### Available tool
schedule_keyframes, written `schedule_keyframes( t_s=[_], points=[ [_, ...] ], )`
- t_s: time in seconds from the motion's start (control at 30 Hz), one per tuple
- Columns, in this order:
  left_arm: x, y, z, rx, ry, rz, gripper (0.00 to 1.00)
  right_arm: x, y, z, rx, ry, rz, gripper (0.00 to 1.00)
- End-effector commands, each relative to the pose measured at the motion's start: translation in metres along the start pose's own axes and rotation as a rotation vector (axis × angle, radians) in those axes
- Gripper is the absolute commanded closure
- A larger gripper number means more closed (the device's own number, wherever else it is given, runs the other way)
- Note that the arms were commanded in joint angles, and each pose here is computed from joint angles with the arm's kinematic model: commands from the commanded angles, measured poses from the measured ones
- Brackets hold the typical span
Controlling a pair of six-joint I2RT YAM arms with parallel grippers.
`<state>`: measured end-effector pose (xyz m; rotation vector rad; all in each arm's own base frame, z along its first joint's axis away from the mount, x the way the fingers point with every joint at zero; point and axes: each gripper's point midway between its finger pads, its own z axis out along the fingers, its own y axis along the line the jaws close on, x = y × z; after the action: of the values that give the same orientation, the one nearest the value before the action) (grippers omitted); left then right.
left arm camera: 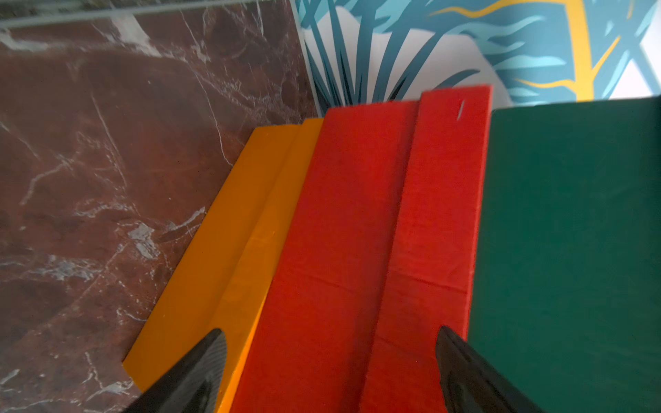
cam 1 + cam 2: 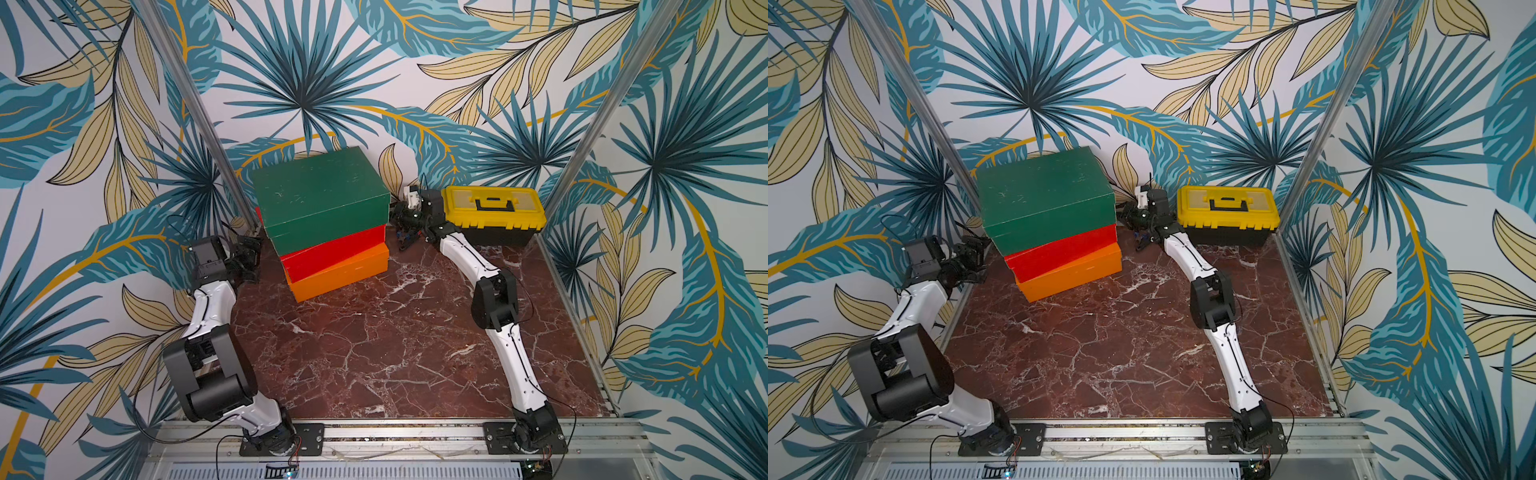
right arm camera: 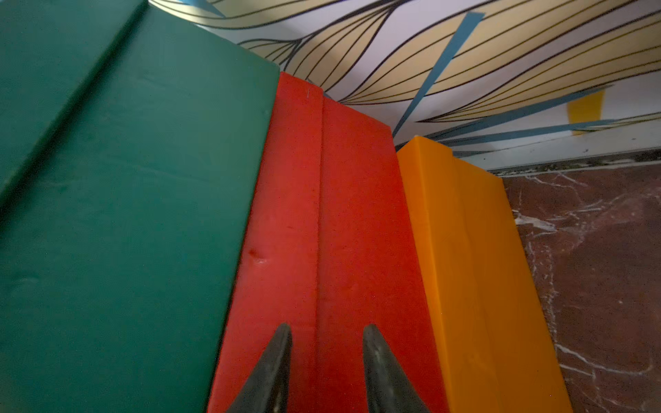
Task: Stack the shoeboxes
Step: Move the shoebox to the shoebox.
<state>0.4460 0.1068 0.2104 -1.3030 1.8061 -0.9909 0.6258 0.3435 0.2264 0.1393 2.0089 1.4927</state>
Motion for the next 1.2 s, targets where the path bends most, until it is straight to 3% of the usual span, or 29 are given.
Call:
schedule_keyframes(
  t_s=[0.0,0.3,0.57,1.17],
  points=[
    [0.009,-0.009,0.011,0.014,0.02,0.032,0.08,0.011,0.002,0.001,-0.011,0.033,-0.019,0.64],
    [0.027,-0.008,0.018,0.004,0.052,0.064,0.08,0.039,0.023,-0.013,-0.059,0.046,-0.022,0.65],
    [0.034,-0.011,0.001,0.018,0.032,0.075,0.08,0.065,0.054,-0.022,-0.076,0.072,-0.072,0.65],
    [0.034,0.002,0.013,-0.009,0.058,0.063,0.08,0.07,-0.001,-0.008,0.042,0.101,0.003,0.66]
  ],
)
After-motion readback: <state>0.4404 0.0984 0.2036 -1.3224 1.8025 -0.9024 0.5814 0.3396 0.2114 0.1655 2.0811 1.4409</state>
